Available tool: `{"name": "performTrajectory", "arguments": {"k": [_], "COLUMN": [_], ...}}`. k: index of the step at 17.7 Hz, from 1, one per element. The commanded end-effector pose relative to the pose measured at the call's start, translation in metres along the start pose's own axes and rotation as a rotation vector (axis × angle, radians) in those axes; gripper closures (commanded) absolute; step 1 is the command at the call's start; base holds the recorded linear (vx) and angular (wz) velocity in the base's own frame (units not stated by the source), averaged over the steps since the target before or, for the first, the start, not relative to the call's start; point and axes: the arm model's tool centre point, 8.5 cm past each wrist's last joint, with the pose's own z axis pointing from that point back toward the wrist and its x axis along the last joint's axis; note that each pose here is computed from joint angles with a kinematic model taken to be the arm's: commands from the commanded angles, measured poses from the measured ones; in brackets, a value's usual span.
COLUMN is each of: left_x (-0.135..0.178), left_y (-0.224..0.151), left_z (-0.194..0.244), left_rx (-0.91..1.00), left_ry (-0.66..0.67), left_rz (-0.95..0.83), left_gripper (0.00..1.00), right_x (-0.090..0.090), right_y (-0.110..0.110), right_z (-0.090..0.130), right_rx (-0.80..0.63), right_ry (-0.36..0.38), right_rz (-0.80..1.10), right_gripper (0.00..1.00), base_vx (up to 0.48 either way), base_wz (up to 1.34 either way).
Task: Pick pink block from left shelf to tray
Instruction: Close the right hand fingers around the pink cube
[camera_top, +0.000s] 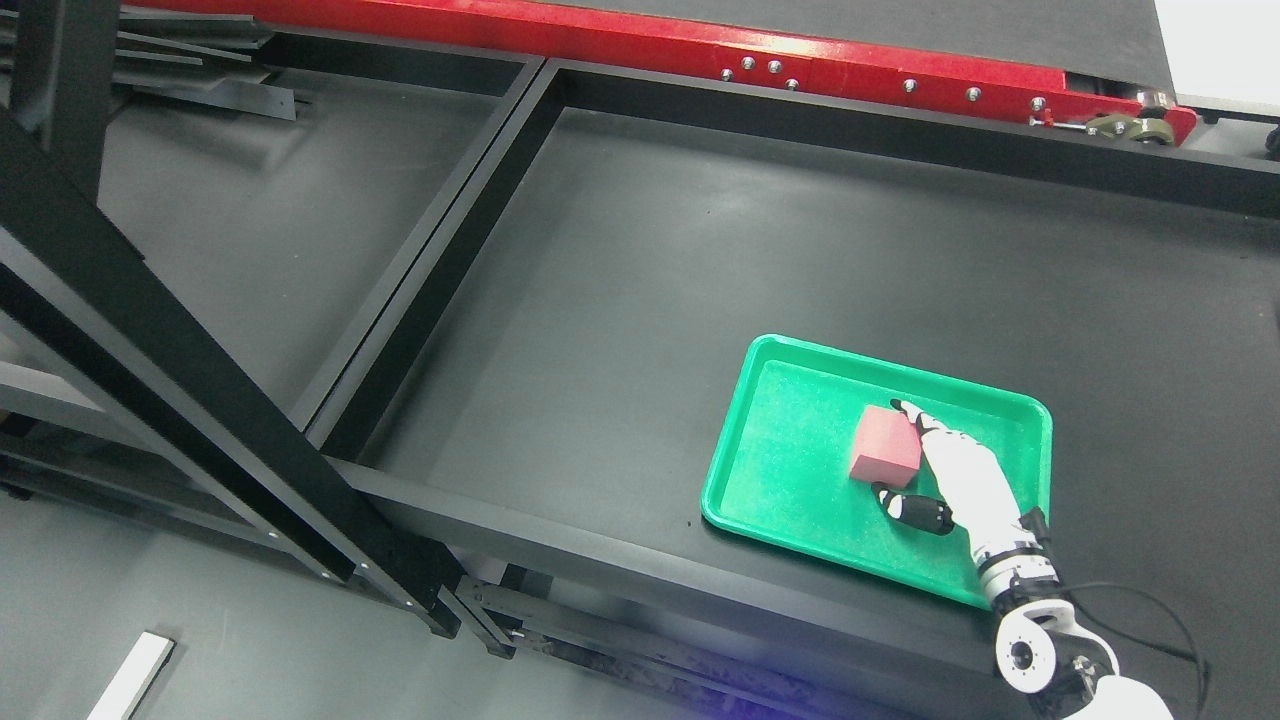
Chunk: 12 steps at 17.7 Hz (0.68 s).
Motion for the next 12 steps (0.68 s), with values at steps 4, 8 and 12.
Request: {"name": "performTrajectory", "arguments": {"k": [4,8,12], "left_x": [-0.005,-0.005,-0.005], "left_y": [0.012,0.012,0.012], "left_z": [0.002,0.002,0.002], "left_rx": [0.018,0.018,0.018], "left_ry": [0.008,0.008,0.008], "left_rz": [-0.004,-0.004,-0.004], "left_gripper": [0.0,0.0,0.0], "right_x": [-0.005,-0.007,-0.003], "right_y": [0.008,-0.009,-0.034], "right_z": [0.0,0.003,0.012], "right_rx": [0.007,-0.105,-0.291], "right_ry": [0.008,-0.046,-0.099], "right_rz": [-0.009,-0.056,-0.067], "right_gripper": [0.98,0.98,0.98], "base_vx": [0.0,0.0,0.0], "base_wz": [0.0,0.0,0.0]}}
